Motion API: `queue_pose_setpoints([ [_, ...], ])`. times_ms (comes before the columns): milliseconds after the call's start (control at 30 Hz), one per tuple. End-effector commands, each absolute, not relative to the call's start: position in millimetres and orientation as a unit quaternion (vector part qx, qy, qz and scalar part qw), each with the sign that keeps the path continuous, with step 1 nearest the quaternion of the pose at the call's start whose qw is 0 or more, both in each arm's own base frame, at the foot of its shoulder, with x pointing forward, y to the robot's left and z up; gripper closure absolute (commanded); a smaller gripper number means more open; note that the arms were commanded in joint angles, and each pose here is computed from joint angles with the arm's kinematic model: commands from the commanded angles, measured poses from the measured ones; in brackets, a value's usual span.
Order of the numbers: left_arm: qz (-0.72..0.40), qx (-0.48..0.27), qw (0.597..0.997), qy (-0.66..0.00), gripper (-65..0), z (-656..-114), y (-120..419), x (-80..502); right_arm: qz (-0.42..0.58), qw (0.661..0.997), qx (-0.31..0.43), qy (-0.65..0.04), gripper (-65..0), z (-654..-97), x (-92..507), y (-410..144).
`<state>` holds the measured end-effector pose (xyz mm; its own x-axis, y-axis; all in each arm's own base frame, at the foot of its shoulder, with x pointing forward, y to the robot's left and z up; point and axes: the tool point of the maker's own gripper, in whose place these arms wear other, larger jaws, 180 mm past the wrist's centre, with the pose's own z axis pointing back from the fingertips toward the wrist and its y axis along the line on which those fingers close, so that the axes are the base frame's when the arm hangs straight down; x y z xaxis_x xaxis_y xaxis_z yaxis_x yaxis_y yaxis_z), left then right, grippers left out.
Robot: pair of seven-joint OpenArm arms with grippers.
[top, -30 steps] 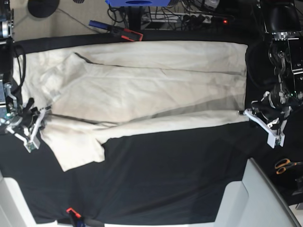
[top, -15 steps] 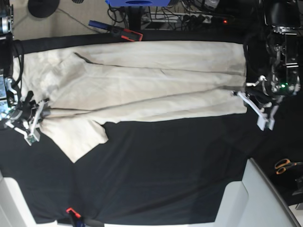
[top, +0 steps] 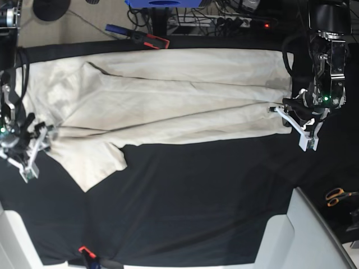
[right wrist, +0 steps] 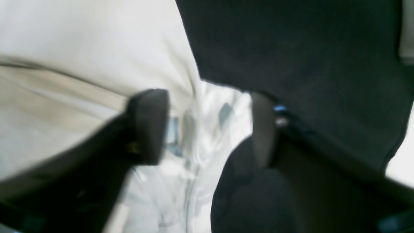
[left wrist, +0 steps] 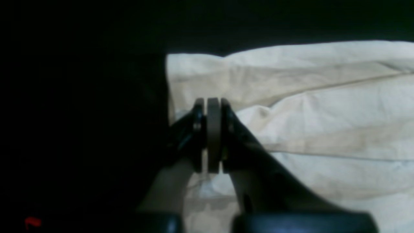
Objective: Fold the T-shirt properly
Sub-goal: 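Release and move the right gripper to grasp the sleeve edge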
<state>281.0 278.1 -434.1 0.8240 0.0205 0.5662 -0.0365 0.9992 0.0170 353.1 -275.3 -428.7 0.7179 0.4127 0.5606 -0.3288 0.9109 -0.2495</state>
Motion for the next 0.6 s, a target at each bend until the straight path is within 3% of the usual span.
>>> queue_pose_setpoints([
  [0, 0.013, 0.022, 0.948, -0.316, 0.0, -422.4, 284.8, 290.8, 0.202, 0.912, -0.076, -0.348, -46.5, -403.6, 376.5, -277.0],
  [100, 0.014, 0.021, 0.948, -0.317, 0.0, -422.5, 284.2, 291.0, 0.222, 0.909, -0.048, -0.349, -55.8, -402.3, 399.2, -253.5],
  [367, 0.016, 0.022, 0.948, -0.317, 0.0, -422.5, 286.1, 290.0, 0.167, 0.917, 0.041, -0.359, -53.0, -422.1, 441.9, -238.5],
  [567, 0.017, 0.023, 0.948, -0.317, 0.0, -422.3, 286.5, 290.0, 0.100, 0.927, 0.080, -0.354, -53.1, -447.7, 438.7, -246.8],
])
